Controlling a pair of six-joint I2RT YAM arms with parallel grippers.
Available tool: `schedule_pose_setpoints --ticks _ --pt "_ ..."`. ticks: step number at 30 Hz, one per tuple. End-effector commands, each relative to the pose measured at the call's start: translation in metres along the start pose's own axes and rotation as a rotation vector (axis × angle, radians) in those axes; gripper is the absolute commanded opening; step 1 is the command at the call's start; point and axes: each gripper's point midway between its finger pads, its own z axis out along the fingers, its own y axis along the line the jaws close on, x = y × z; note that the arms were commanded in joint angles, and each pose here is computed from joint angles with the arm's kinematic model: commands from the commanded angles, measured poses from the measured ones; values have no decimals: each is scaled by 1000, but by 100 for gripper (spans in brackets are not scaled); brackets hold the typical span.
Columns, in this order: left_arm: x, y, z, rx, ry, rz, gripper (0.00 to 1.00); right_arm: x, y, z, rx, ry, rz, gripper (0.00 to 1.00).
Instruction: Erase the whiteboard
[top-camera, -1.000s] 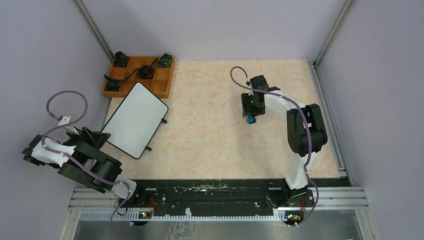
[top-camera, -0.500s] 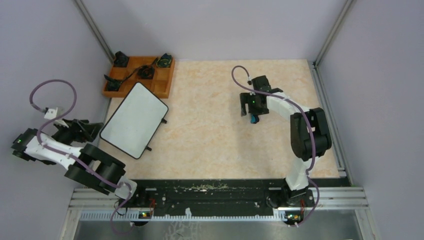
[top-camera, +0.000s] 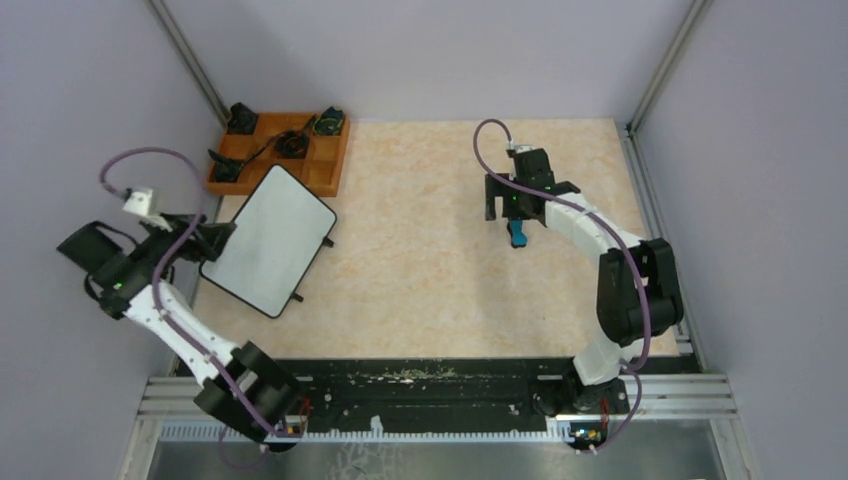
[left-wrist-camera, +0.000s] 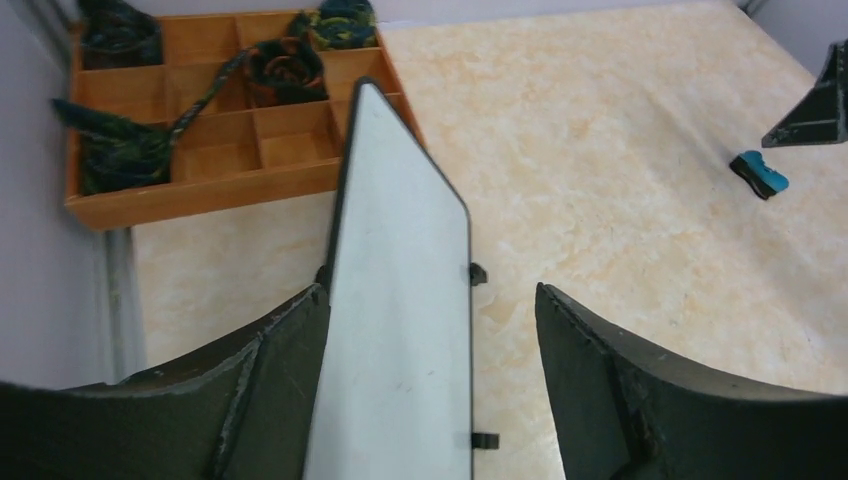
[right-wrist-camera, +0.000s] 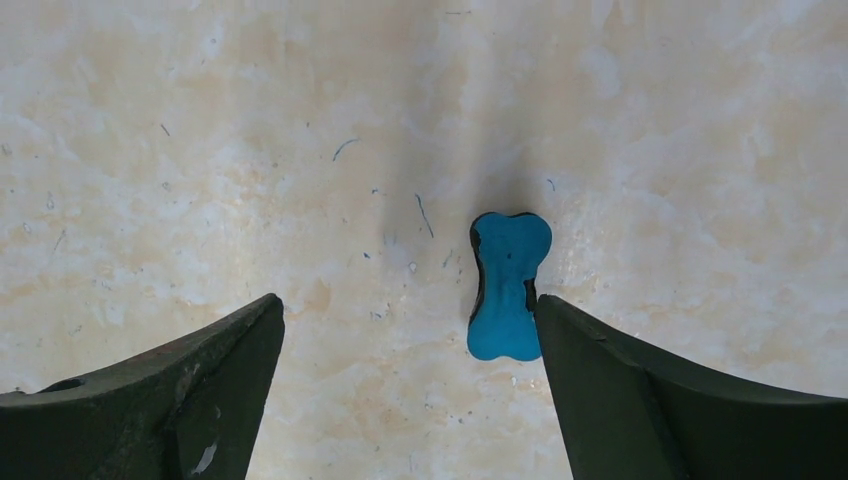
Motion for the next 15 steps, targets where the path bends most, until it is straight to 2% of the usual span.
schedule_pose_setpoints --ticks 1,7,10,15 --pt "-36 -3 46 -119 -59 49 79 -19 -1 -15 28 -98 29 95" --pt "-17 -34 126 -21 45 -71 75 -13 -17 -22 103 -114 28 96" --pt "2 -61 162 11 98 -19 74 -11 -26 -28 146 -139 29 96" --pt "40 -111 200 30 165 116 73 -6 -38 -35 192 -194 49 97"
